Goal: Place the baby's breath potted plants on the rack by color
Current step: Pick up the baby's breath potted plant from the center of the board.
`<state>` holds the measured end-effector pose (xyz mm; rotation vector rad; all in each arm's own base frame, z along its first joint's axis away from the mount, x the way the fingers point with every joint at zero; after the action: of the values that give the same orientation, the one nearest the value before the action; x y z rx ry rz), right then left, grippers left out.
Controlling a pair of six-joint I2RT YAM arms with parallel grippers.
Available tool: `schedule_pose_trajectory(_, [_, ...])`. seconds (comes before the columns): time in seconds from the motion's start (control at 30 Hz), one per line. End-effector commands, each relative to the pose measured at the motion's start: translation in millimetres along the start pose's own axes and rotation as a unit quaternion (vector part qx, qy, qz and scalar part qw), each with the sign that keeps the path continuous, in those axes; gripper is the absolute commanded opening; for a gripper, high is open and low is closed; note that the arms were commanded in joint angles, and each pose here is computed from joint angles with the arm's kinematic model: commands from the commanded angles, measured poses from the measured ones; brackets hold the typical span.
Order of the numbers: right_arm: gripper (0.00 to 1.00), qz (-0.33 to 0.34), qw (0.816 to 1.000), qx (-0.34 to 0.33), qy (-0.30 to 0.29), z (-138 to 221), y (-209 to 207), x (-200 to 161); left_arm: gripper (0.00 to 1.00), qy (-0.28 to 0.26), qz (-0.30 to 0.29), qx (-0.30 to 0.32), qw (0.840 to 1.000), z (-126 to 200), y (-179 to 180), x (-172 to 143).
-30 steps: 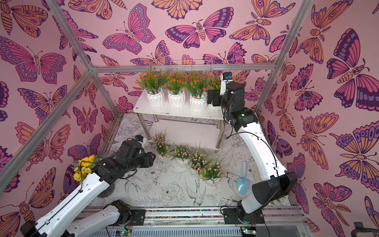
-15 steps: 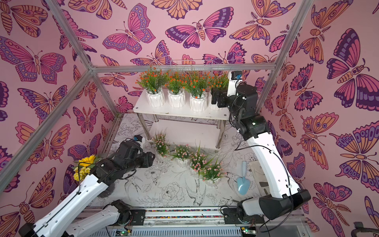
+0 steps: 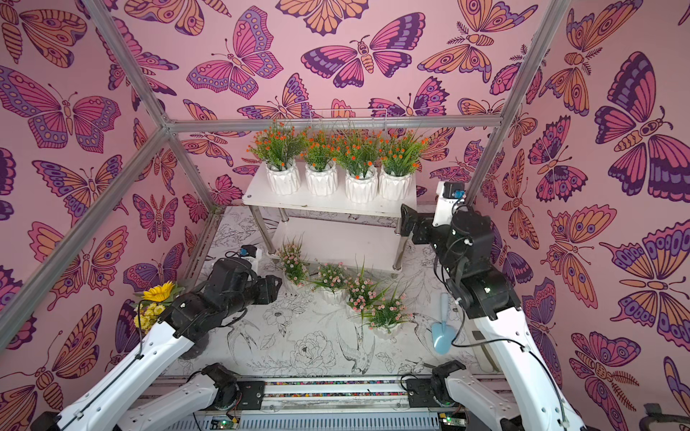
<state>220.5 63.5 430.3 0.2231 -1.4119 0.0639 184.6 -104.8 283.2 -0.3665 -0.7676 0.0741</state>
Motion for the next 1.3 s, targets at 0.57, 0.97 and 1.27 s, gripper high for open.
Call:
schedule_pose_trajectory(0.57, [1.0,-0.064,0.972,-0.099,0.201,46,-29,-100,0.68,-0.055,0.011,-0.053,0.997,-32,-9,3])
schedule_pose_trajectory(0.97, [0.99,-0.111,0.949,-0.098,0.279,46,-36,-133,0.71,-0.045,0.006,-0.098,0.994,-32,-14,-2])
schedule_pose_trajectory(1.27, [1.0,-0.2,0.912,-0.086,0.347,21,-62,-180,0.69,-0.016,-0.021,-0.076,0.997,-60,-13,-9])
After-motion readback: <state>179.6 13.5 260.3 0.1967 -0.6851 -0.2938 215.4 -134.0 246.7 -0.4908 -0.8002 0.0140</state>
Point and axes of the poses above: each gripper's point midway between its finger pads, its own z axis back along the fingers, its own y axis along the line the jaws close on, x = y × z, the point moved 9 cm from there along z, back along the fingers, and after that the axes turned 6 degrees about z, right-handed, at the moved point
